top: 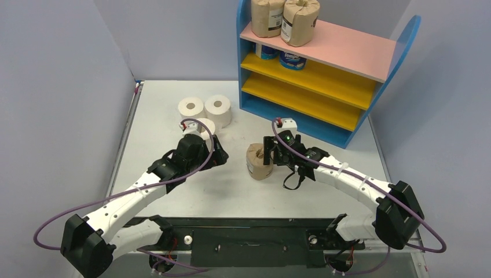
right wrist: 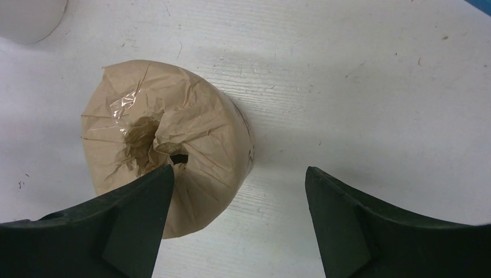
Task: Place and organize the paper towels onto the shelf
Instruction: Pick up the paper towel from the center of the board.
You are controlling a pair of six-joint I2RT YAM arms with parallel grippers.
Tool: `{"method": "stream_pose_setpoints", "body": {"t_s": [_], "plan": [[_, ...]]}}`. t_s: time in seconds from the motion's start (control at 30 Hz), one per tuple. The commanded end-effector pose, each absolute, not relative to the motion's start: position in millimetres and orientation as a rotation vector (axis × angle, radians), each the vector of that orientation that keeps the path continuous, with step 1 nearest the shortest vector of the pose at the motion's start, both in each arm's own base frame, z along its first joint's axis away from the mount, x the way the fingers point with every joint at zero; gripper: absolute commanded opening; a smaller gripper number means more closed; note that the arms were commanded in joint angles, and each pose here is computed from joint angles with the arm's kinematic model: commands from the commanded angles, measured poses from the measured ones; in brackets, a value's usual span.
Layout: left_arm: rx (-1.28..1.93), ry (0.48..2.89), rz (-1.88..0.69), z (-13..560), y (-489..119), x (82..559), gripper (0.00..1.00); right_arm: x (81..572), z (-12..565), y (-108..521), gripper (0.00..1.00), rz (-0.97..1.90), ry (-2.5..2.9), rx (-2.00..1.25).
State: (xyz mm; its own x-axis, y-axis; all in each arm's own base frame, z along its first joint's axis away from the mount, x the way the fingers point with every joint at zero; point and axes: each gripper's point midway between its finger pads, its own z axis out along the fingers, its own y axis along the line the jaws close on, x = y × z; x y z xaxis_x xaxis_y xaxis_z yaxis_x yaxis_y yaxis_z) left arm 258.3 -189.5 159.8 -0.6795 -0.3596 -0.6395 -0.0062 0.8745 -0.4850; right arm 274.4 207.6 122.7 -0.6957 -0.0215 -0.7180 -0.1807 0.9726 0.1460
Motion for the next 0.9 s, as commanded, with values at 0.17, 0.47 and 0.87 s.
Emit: {"method": "stream_pose_setpoints", "body": {"t_s": [0.17, 0.47, 0.87], "plan": [[-0.300, 2.205, -0.719, 167.3, -205.0, 262.2, 0.97, 292.0, 128.6, 219.6, 0.76, 0.359, 2.344, -0.079], [-0.302, 2.220, -0.740, 160.9, -209.8, 262.1, 0.97, 290.2, 117.3, 229.7, 0.59, 0.390, 2.399, -0.075], [-0.299, 2.225, -0.743, 157.1, -210.4, 261.3, 0.97, 288.2, 132.2, 221.3, 0.30, 0.381, 2.374, -0.015]]}}
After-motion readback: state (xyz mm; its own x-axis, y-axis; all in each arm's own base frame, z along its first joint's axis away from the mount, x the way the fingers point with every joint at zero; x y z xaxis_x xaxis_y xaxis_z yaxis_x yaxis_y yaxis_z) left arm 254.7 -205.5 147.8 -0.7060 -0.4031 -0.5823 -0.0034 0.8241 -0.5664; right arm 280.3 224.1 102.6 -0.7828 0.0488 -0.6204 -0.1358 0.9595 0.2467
